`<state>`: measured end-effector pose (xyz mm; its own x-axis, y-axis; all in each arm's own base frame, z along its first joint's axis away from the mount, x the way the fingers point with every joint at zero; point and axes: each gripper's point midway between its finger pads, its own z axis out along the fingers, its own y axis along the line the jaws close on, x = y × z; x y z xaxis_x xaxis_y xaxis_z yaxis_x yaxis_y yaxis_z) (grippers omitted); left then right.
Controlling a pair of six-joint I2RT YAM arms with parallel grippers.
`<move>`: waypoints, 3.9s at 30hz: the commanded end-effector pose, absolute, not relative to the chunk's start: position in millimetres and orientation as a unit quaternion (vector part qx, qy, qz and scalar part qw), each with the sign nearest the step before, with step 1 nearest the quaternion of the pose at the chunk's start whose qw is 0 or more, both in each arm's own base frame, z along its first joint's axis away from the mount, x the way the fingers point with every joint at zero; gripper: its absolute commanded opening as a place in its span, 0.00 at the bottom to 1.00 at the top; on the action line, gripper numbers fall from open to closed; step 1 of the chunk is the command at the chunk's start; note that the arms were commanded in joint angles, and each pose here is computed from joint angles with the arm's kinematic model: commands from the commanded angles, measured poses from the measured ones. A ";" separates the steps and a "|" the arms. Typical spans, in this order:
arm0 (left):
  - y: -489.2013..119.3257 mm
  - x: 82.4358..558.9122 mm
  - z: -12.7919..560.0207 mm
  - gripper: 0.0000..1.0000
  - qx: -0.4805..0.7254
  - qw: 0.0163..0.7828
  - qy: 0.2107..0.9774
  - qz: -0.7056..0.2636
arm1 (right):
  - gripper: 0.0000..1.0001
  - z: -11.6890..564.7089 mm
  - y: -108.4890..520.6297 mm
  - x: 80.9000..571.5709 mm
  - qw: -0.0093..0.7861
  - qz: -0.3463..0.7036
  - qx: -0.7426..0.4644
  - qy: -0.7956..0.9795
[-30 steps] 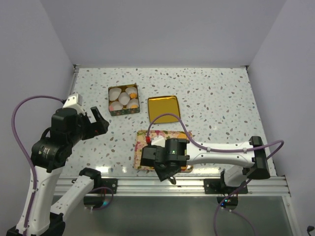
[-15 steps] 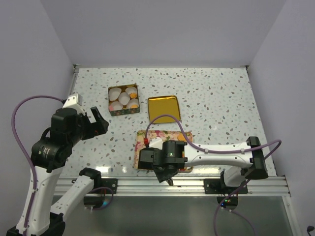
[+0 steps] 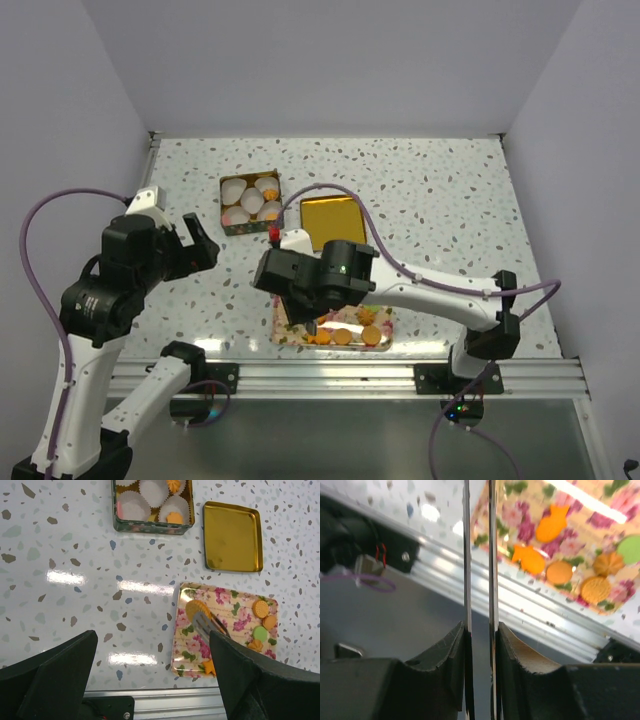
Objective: Pack the cookies
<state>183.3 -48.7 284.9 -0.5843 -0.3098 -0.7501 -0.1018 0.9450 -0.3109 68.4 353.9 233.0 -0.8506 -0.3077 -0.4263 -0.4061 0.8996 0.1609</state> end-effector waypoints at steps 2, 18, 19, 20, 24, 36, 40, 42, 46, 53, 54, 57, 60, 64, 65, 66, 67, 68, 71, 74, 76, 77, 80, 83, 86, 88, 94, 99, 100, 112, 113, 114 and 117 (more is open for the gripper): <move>-46.0 186.2 303.2 1.00 -0.107 0.459 0.875 -0.112 | 0.26 252.8 343.3 145.3 0.242 0.086 -0.162 0.953; -47.5 176.2 317.0 1.00 -0.107 0.456 0.875 -0.123 | 0.26 273.5 459.5 308.2 0.300 0.280 -0.130 0.903; -46.8 174.0 317.4 1.00 -0.109 0.457 0.874 -0.124 | 0.26 265.4 465.0 315.7 0.298 0.283 -0.127 0.903; -46.7 172.3 316.8 1.00 -0.110 0.457 0.874 -0.126 | 0.26 270.0 473.8 320.3 0.304 0.302 -0.124 0.895; -44.1 166.1 310.7 1.00 -0.116 0.449 0.877 -0.121 | 0.26 260.5 486.6 342.9 0.316 0.319 -0.107 0.887; -28.7 140.8 329.0 1.00 -0.122 0.478 0.863 -0.108 | 0.26 207.7 495.6 385.0 0.308 0.315 -0.076 0.895; -31.0 139.9 329.2 1.00 -0.118 0.476 0.864 -0.114 | 0.26 195.0 498.0 387.2 0.300 0.312 -0.071 0.899; -30.4 140.5 329.8 1.00 -0.118 0.478 0.863 -0.112 | 0.27 188.8 499.1 387.6 0.296 0.310 -0.069 0.901; -29.2 141.5 330.6 1.00 -0.116 0.479 0.863 -0.108 | 0.29 181.1 500.4 387.2 0.288 0.309 -0.065 0.904; -26.8 140.8 335.2 1.00 -0.112 0.487 0.860 -0.103 | 0.42 174.3 498.2 387.0 0.282 0.302 -0.061 0.908; -26.5 141.1 335.0 1.00 -0.111 0.487 0.860 -0.101 | 0.45 174.7 497.5 386.2 0.283 0.300 -0.062 0.909; -25.6 140.3 336.8 1.00 -0.110 0.491 0.859 -0.100 | 0.48 174.0 495.3 387.3 0.283 0.295 -0.059 0.910; -25.3 139.8 339.8 1.00 -0.109 0.494 0.856 -0.101 | 0.48 176.4 493.1 385.7 0.284 0.292 -0.060 0.911; -24.9 138.7 342.1 1.00 -0.107 0.498 0.854 -0.101 | 0.48 191.2 487.5 387.3 0.296 0.292 -0.055 0.908; -25.0 138.5 341.8 1.00 -0.106 0.498 0.855 -0.101 | 0.48 195.3 487.5 385.3 0.298 0.293 -0.057 0.907; -25.3 138.6 342.1 1.00 -0.106 0.498 0.855 -0.102 | 0.48 202.7 484.1 385.7 0.302 0.294 -0.056 0.905; -25.3 138.6 342.1 1.00 -0.106 0.498 0.855 -0.102 | 0.48 209.1 483.2 384.5 0.306 0.295 -0.058 0.903; -25.5 139.2 342.2 1.00 -0.106 0.497 0.855 -0.102 | 0.48 213.8 481.1 384.6 0.310 0.294 -0.057 0.902; -24.9 140.9 342.9 1.00 -0.108 0.497 0.855 -0.099 | 0.48 238.9 472.6 383.5 0.329 0.297 -0.055 0.895; -24.8 142.2 344.5 1.00 -0.110 0.498 0.855 -0.099 | 0.48 269.9 461.8 381.7 0.350 0.305 -0.051 0.884; -26.4 143.8 344.3 1.00 -0.110 0.497 0.855 -0.102 | 0.48 290.6 453.2 379.0 0.363 0.309 -0.049 0.878; -27.3 144.6 344.2 1.00 -0.110 0.496 0.855 -0.104 | 0.48 298.2 448.4 379.8 0.369 0.310 -0.045 0.875; -30.6 147.8 344.7 1.00 -0.109 0.497 0.853 -0.112 | 0.48 322.6 432.7 373.4 0.381 0.311 -0.042 0.870; -33.3 151.7 343.9 1.00 -0.111 0.497 0.852 -0.117 | 0.47 344.7 410.4 360.4 0.392 0.302 -0.039 0.868; -37.4 156.2 340.2 1.00 -0.112 0.495 0.853 -0.126 | 0.45 354.5 383.0 341.1 0.391 0.286 -0.034 0.874; -41.6 159.4 332.9 1.00 -0.114 0.487 0.856 -0.134 | 0.44 336.2 364.4 328.7 0.375 0.256 -0.037 0.890; -64.2 174.7 315.8 1.00 -0.107 0.464 0.861 -0.179 | 0.43 314.2 284.7 268.9 0.353 0.198 -0.039 0.914; -75.8 189.9 306.2 1.00 -0.105 0.456 0.861 -0.198 | 0.40 276.0 228.5 202.2 0.307 0.159 -0.037 0.938; -78.3 192.7 304.5 1.00 -0.105 0.453 0.862 -0.202 | 0.40 266.5 228.2 186.1 0.295 0.151 -0.052 0.942; -97.7 211.9 276.8 1.00 -0.107 0.432 0.863 -0.238 | 0.40 212.2 226.0 77.7 0.207 0.118 -0.087 0.967; -98.6 212.0 272.9 1.00 -0.108 0.427 0.865 -0.240 | 0.40 207.9 229.1 74.8 0.201 0.109 -0.094 0.969; -99.3 211.7 272.4 1.00 -0.109 0.426 0.865 -0.242 | 0.41 205.9 231.2 71.3 0.196 0.105 -0.100 0.970; -99.5 211.9 273.5 1.00 -0.111 0.428 0.863 -0.244 | 0.43 196.7 237.8 62.6 0.184 0.089 -0.117 0.972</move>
<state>204.1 -92.7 257.4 -0.6532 -0.3675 -0.6620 -0.0197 0.8822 -0.4704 63.0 232.8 199.4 -0.9003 -0.2231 -0.3738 -0.2979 0.9419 0.1554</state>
